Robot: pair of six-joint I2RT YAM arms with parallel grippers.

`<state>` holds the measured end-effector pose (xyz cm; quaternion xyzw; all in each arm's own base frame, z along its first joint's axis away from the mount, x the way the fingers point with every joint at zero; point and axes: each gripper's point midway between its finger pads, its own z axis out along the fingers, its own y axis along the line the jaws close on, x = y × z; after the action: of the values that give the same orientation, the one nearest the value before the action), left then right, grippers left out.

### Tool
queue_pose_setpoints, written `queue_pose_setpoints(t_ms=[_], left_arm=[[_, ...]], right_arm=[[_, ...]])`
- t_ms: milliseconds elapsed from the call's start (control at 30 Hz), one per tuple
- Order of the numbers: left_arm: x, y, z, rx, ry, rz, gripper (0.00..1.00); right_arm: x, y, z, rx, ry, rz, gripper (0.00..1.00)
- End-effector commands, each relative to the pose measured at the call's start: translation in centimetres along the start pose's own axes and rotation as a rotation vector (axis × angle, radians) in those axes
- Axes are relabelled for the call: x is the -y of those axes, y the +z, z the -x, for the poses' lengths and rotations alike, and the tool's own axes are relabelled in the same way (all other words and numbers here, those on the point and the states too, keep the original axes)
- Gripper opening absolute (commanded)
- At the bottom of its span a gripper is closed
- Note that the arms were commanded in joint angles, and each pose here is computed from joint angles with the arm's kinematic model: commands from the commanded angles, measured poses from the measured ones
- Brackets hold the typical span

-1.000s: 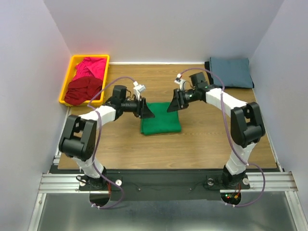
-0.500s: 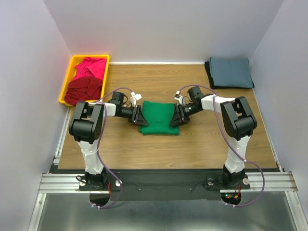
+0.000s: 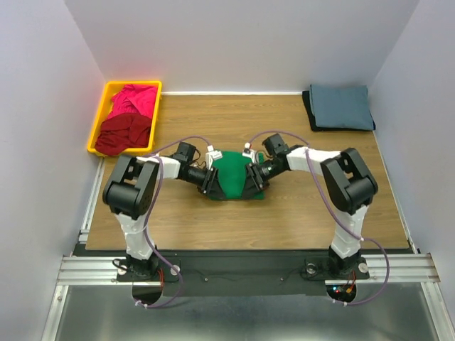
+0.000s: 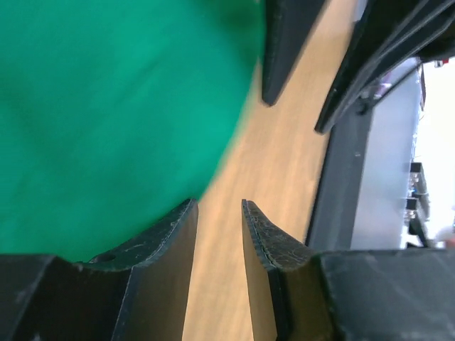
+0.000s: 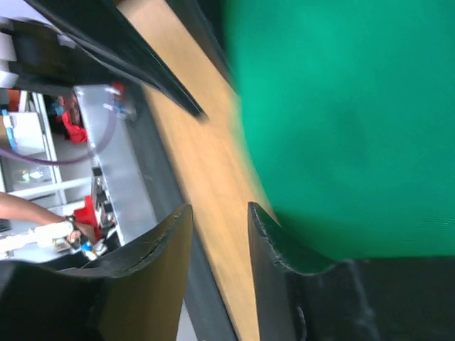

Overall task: Fold and stack the t-shirts
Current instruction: Fold the tshirt

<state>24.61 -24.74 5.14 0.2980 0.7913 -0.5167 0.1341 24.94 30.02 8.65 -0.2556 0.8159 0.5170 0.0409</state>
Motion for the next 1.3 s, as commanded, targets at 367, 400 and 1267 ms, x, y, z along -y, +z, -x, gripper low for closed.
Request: queue_pose_setpoints(t_ms=[367, 400, 1267], left_arm=[[3.7, -2.9, 2.5, -0.006, 0.097, -0.115, 0.4], [4.6, -3.0, 3.3, -0.001, 0.119, -0.125, 0.4], [0.5, -1.8, 19.2, 0.311, 0.228, 0.078, 0.47]], right_arm=[[3.7, -3.7, -1.4, 0.028, -0.008, -0.062, 0.38], [2.4, -4.3, -1.0, 0.045, -0.038, -0.055, 0.38], [5.3, -12.2, 1.9, 0.278, 0.044, -0.286, 0.47]])
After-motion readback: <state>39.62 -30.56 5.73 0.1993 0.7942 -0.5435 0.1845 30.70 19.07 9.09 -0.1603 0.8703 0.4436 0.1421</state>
